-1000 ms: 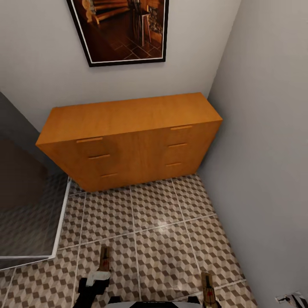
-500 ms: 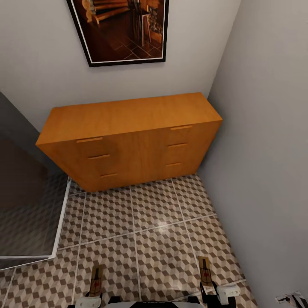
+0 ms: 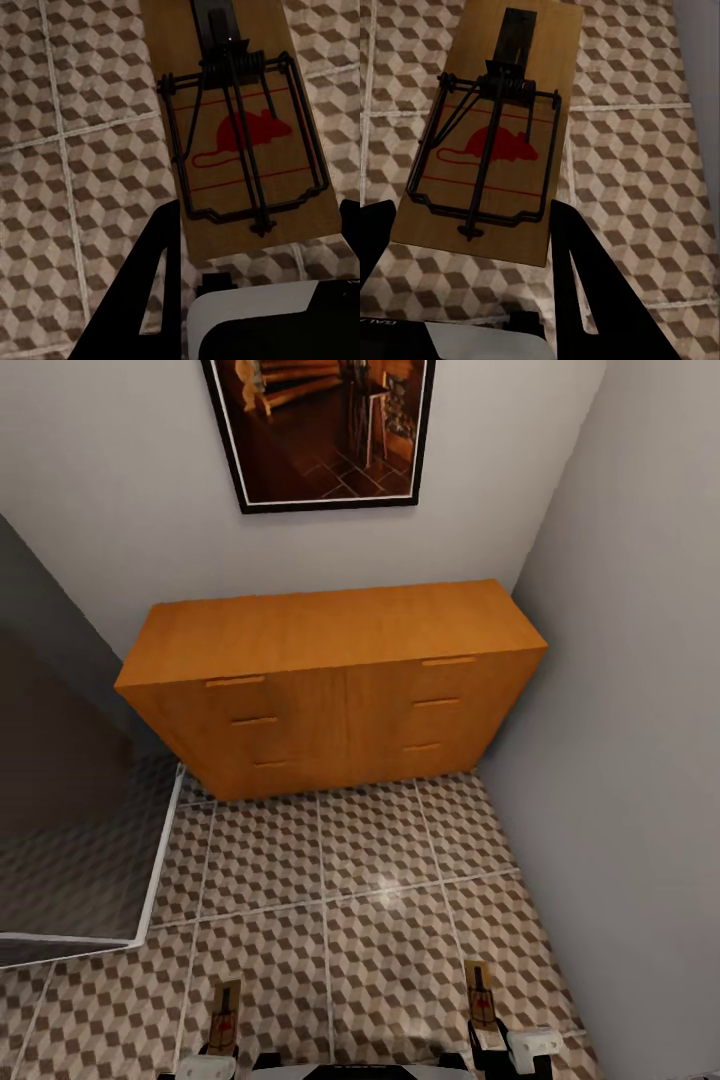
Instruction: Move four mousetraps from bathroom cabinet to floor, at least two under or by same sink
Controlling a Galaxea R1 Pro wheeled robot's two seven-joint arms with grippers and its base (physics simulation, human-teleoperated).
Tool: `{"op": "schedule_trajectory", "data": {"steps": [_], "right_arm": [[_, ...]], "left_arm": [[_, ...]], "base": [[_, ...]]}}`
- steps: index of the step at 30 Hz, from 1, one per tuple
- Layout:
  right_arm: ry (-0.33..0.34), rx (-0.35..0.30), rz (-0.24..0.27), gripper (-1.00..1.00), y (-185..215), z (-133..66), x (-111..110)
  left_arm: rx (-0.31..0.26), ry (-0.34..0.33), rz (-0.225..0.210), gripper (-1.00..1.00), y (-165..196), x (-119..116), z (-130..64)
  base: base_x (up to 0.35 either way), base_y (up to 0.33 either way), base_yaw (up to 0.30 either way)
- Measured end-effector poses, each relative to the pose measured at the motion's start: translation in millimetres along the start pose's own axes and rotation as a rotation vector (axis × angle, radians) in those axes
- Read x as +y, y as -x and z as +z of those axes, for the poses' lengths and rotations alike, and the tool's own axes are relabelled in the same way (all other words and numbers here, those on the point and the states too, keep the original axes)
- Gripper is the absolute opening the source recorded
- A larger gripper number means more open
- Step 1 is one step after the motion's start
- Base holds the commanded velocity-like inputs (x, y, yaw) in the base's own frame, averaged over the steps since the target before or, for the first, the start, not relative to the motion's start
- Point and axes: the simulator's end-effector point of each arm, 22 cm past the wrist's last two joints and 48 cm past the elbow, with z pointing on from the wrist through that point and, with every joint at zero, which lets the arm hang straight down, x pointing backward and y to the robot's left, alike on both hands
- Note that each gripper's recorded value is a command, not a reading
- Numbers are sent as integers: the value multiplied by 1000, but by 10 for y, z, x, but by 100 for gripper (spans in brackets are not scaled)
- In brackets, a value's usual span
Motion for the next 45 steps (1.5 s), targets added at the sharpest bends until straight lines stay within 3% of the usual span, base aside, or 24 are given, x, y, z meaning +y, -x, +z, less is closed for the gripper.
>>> {"op": "schedule_trajectory", "data": {"steps": [22, 45], "right_arm": [[-1, 1, 0, -100, -3, -2, -4], [1, 2, 1, -100, -10, -5, 8]], "left_arm": [[3, -1, -1, -100, -5, -11, 0], [3, 1, -1, -100, -6, -7, 0]], "base": [[-4, 2, 285], [-93, 98, 286]]}}
